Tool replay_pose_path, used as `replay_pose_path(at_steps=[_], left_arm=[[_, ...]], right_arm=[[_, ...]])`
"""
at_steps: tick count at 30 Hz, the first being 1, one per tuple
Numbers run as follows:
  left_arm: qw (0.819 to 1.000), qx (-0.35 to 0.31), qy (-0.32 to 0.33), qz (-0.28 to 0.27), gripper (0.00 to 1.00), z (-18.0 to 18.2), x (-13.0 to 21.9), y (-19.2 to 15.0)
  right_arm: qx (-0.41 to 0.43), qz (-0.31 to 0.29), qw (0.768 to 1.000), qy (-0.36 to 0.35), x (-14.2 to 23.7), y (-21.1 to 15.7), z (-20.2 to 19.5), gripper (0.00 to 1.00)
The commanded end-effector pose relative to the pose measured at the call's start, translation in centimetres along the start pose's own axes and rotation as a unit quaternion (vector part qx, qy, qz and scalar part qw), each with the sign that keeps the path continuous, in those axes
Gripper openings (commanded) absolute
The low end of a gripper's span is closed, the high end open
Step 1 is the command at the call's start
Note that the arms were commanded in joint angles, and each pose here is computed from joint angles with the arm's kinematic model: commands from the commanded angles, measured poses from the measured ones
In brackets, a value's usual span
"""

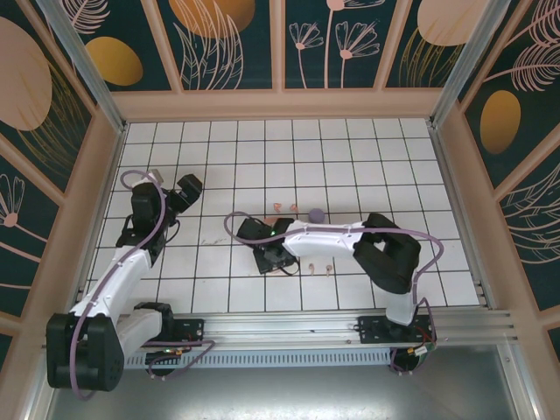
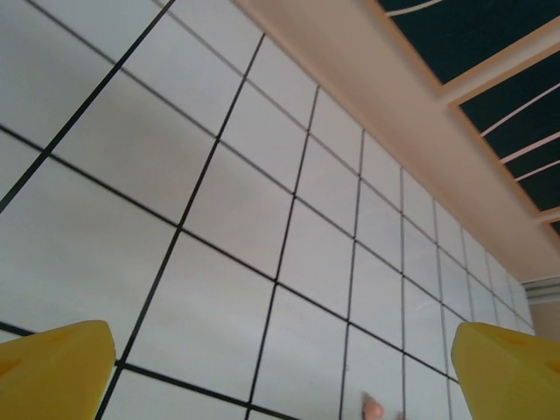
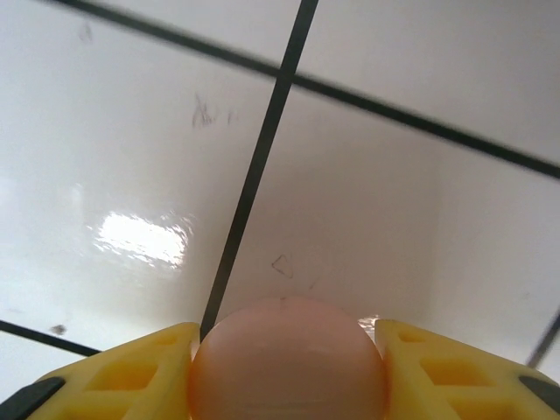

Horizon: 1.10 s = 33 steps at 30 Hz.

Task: Insert the wireless bluetooth earbuds into the charging case

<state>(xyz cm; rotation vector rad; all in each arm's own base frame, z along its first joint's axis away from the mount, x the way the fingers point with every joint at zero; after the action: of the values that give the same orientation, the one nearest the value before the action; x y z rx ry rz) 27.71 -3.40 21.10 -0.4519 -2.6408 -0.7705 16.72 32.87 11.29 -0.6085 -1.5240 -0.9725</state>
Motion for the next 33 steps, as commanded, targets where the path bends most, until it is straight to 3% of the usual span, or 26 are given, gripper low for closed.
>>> replay_pose_path(at_steps=[1, 6, 11, 19, 27, 33], left_arm=[[0.998, 0.003, -0.054, -0.014, 0.98, -1.4, 0.6, 0.3], [0.995, -0.001, -0.099, 0.004, 0.99, -1.5, -0.1, -0.6], [0.979, -0.002, -0.199, 0.030, 0.99, -2.4, -0.3, -2.4], [0.938, -0.045, -0.333, 0.085, 0.99, -4.4, 0.1, -5.7], [0.922, -0.089, -0.360, 0.115, 0.90, -6.2, -1.5, -8.4], [0.908, -0.098, -0.385, 0.131, 0.71, -7.6, -3.3, -9.1]], right_arm=[[-0.060, -0.098, 0.993, 0.040, 5.4, 3.9, -1.4, 0.35], [-0.160, -0.189, 0.962, 0.119, 8.8, 8.1, -5.8, 0.34], [-0.273, -0.256, 0.908, 0.187, 10.7, 12.2, -10.8, 0.34], [-0.390, -0.280, 0.838, 0.259, 11.0, 16.6, -14.1, 0.33], [-0.453, -0.272, 0.800, 0.284, 10.2, 17.8, -13.6, 0.33], [-0.466, -0.268, 0.794, 0.285, 10.0, 18.0, -12.5, 0.33]])
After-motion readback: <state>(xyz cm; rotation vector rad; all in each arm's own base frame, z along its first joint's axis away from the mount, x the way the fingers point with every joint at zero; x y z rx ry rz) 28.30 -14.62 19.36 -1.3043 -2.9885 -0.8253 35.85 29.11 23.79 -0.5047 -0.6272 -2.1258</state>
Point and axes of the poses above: each hand's point on the last joint's axis, 136 mm out from that joint toward the fingers, its own x axis back along the fingers, its own z axis along the line the jaws close on, y = z × x, the point moved 8 cm from there along x, back along the fingers, and after that the axes turned 11 degrees about x, right-handed, at the moved point
